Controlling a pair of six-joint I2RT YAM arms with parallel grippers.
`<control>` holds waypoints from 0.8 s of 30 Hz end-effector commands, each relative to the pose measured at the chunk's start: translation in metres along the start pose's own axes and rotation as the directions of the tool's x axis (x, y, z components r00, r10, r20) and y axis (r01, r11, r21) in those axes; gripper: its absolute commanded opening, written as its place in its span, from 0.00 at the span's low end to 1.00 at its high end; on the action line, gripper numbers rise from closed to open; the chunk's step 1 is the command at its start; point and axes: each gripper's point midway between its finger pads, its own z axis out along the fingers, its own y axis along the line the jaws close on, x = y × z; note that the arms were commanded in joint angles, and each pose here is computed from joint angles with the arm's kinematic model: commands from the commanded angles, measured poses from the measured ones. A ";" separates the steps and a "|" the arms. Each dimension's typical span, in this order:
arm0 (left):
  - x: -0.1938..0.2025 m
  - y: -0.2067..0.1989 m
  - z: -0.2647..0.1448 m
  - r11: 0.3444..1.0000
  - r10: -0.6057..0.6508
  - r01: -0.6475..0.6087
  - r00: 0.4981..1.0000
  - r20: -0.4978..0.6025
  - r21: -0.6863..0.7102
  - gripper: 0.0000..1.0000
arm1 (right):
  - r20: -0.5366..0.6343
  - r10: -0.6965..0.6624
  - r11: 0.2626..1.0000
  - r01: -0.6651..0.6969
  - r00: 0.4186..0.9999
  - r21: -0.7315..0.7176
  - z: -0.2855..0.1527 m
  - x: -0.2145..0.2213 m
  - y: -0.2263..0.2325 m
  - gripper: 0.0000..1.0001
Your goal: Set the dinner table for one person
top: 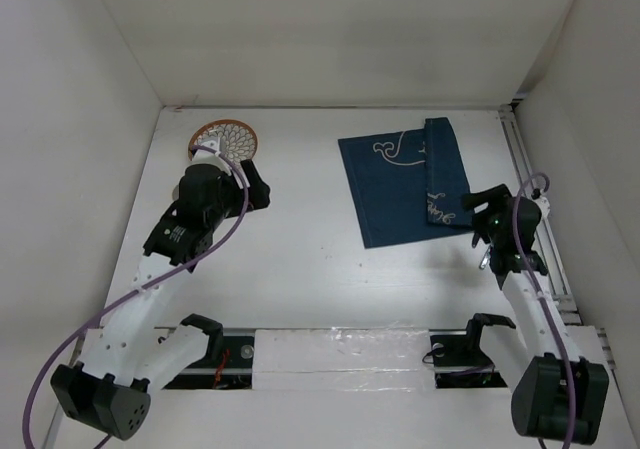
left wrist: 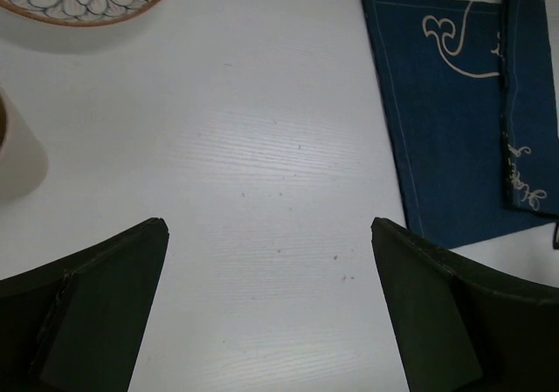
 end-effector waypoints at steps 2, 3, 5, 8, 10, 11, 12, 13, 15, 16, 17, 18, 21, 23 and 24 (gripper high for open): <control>-0.008 -0.038 0.011 0.985 -0.093 0.097 0.995 -0.033 0.145 1.00 | 0.186 -0.087 0.993 0.071 0.979 0.092 -0.018 -0.050 0.015 0.79; -0.008 -0.047 0.015 0.976 -0.111 0.117 0.993 -0.045 0.181 1.00 | 0.220 -0.102 0.993 0.087 0.970 0.078 -0.025 -0.061 0.028 0.79; 0.003 -0.068 0.029 0.945 -0.173 0.202 0.976 -0.131 0.257 1.00 | 0.227 -0.189 0.982 0.181 0.955 0.058 -0.024 -0.063 0.038 0.79; 0.025 -0.101 0.064 0.929 -0.181 0.235 0.963 -0.201 0.286 1.00 | 0.112 -0.347 0.937 0.339 0.931 0.087 -0.001 -0.054 0.053 0.98; 0.027 -0.129 0.078 0.935 -0.165 0.226 0.959 -0.228 0.274 1.00 | -0.020 -0.424 0.894 0.422 0.906 0.152 0.027 -0.040 0.060 0.98; 0.059 -0.140 0.100 0.955 -0.133 0.200 0.948 -0.288 0.217 1.00 | -0.089 -0.471 0.859 0.479 0.878 0.181 0.034 -0.031 0.051 0.98; 0.066 -0.146 0.109 0.962 -0.137 0.201 0.941 -0.309 0.186 1.00 | -0.123 -0.493 0.846 0.508 0.861 0.162 0.042 -0.022 0.055 0.98; 0.061 -0.161 0.114 0.959 -0.167 0.230 0.931 -0.323 0.165 1.00 | -0.177 -0.506 0.831 0.532 0.844 0.161 0.052 -0.007 0.055 0.98; 0.081 -0.172 0.140 0.969 -0.185 0.231 0.915 -0.359 0.091 1.00 | -0.195 -0.509 0.826 0.540 0.838 0.163 0.057 0.002 0.056 0.98; 0.085 -0.174 0.147 0.969 -0.196 0.239 0.907 -0.372 0.071 1.00 | -0.187 -0.516 0.827 0.543 0.836 0.145 0.058 0.005 0.061 0.98; 0.095 -0.177 0.150 0.974 -0.188 0.223 0.901 -0.392 0.045 1.00 | -0.189 -0.525 0.825 0.551 0.830 0.125 0.058 0.013 0.065 0.98; 0.112 -0.172 0.163 0.981 -0.184 0.196 0.895 -0.407 -0.012 1.00 | -0.182 -0.534 0.822 0.558 0.826 0.119 0.059 0.012 0.067 0.98; 0.119 -0.169 0.182 0.986 -0.162 0.134 0.897 -0.411 -0.097 1.00 | -0.209 -0.553 0.807 0.581 0.807 0.107 0.061 0.024 0.066 0.98; 0.122 -0.179 0.190 0.990 -0.140 0.116 0.898 -0.417 -0.084 1.00 | -0.220 -0.558 0.800 0.589 0.800 0.112 0.063 0.028 0.063 0.98; 0.127 -0.178 0.195 0.990 -0.137 0.106 0.893 -0.428 -0.096 1.00 | -0.222 -0.562 0.798 0.593 0.796 0.104 0.062 0.031 0.065 0.98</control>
